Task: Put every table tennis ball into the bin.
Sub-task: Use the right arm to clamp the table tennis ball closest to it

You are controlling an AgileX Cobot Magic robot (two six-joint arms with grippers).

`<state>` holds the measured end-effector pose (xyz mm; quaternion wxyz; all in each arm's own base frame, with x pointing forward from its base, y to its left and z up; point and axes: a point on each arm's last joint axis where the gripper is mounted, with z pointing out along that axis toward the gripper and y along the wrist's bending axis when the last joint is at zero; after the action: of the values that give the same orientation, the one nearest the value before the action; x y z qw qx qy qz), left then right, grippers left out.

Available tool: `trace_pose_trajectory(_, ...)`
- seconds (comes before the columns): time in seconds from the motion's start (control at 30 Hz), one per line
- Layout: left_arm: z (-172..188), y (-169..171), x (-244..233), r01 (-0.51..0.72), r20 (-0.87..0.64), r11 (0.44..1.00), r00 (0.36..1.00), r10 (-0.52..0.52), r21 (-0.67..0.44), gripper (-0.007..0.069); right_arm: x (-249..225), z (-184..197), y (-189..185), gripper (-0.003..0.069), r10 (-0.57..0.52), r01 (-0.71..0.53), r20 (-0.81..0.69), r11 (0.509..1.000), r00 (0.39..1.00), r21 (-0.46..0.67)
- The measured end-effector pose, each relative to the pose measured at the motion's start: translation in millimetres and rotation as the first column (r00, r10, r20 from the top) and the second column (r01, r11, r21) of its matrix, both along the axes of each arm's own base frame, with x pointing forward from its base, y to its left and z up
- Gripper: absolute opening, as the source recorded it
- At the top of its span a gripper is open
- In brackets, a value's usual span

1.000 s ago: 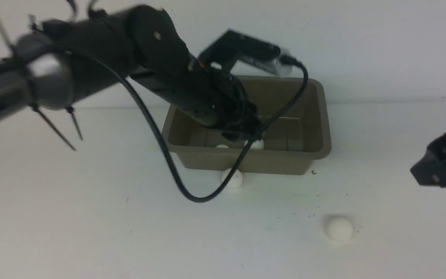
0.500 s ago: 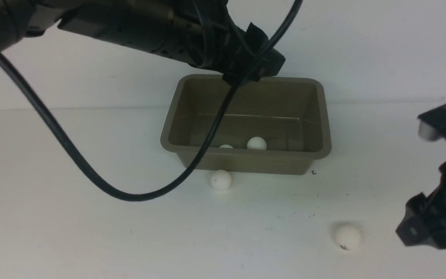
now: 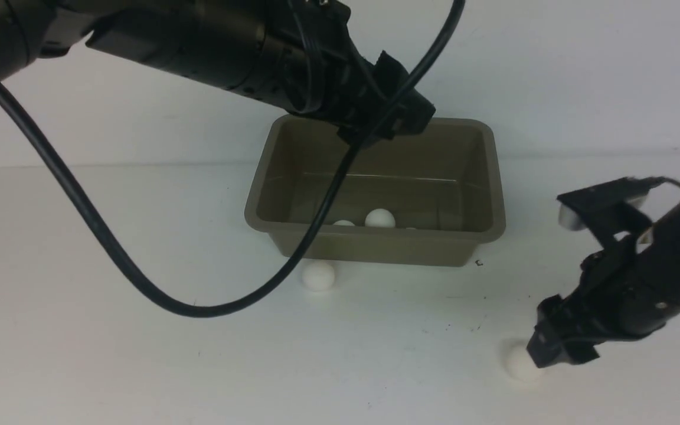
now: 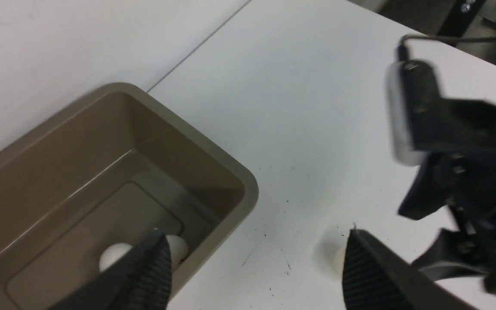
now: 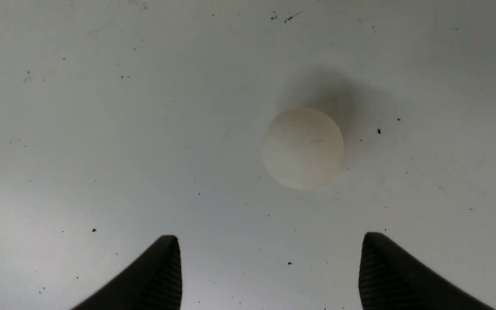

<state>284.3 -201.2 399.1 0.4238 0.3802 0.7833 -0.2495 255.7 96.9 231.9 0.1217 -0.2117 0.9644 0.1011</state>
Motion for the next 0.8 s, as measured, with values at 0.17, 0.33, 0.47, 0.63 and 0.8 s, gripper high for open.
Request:
trace_pose_trajectory(0.17,-0.1,0.0,-0.2,-0.004,-0.009,1.000,1.000,0.004,-0.004,0.0482,13.3,-22.6,3.5,0.0496,0.004,-0.004,-0.019,1.000,1.000,-0.015)
trace_pose_trajectory(0.33,-0.3,0.0,-0.3,-0.004,-0.011,1.000,1.000,0.004,-0.004,0.0482,23.1,-40.5,6.2,0.0496,-0.003,0.002,-0.026,1.000,1.000,-0.019)
trace_pose_trajectory(0.47,-0.3,-0.1,-0.4,-0.003,-0.013,1.000,1.000,0.003,-0.004,0.0482,28.1,-51.8,7.5,0.0496,0.000,-0.001,-0.035,1.000,0.999,-0.026)
trace_pose_trajectory(0.63,-0.6,-0.7,-1.7,0.000,-0.036,1.000,0.999,-0.001,-0.013,0.0482,36.1,-62.6,8.9,0.0496,-0.010,0.010,-0.006,1.000,1.000,-0.027)
trace_pose_trajectory(0.8,-0.1,-1.4,-2.2,-0.001,-0.048,1.000,0.999,0.000,-0.029,0.0482,40.9,-66.3,10.7,0.0496,-0.015,0.014,-0.008,1.000,1.000,-0.023)
